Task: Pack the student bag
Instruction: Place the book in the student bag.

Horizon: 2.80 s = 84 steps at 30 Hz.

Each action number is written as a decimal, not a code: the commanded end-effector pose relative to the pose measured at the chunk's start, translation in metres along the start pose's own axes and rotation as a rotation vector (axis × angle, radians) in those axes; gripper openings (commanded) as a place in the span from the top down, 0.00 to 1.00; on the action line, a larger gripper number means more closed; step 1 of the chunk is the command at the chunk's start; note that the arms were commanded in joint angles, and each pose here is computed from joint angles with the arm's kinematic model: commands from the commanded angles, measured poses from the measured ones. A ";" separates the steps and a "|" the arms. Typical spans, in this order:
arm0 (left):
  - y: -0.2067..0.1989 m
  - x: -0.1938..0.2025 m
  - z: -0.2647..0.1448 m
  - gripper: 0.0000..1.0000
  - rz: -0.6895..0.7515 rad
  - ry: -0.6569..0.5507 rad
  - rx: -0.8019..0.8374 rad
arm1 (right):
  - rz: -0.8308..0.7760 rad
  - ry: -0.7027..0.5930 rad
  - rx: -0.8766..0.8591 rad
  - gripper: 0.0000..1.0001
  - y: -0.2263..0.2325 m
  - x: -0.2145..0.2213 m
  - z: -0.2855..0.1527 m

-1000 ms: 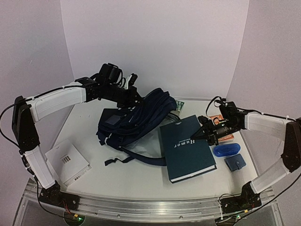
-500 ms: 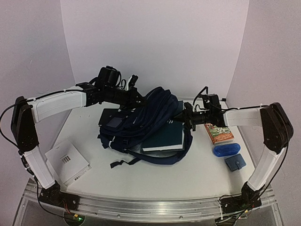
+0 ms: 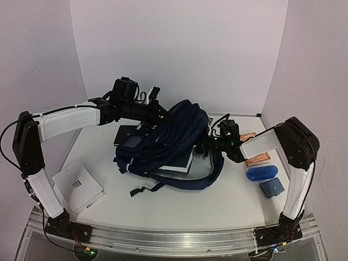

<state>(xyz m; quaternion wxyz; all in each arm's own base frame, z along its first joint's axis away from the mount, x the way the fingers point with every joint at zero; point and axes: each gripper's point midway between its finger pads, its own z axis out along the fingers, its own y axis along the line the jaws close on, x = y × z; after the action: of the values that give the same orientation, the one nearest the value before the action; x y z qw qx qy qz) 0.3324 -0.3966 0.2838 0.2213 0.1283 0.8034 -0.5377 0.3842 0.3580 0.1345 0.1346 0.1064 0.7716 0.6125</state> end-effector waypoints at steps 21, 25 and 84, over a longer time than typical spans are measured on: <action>-0.089 -0.019 -0.026 1.00 0.126 -0.060 0.334 | 0.011 -0.051 -0.267 1.00 0.054 0.006 0.090; -0.088 -0.016 -0.024 1.00 0.123 -0.048 0.347 | 0.036 -0.055 -0.270 0.99 0.043 0.003 0.100; -0.052 -0.029 -0.043 1.00 0.104 -0.083 0.251 | -0.024 0.014 0.067 0.71 0.013 0.009 0.096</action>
<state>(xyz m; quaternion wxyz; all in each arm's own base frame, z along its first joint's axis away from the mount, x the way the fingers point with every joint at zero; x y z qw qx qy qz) 0.3382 -0.3728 0.2889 0.2031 0.1085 0.7815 -0.5799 0.4035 0.4335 0.0959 0.1076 0.1230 0.8211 0.5469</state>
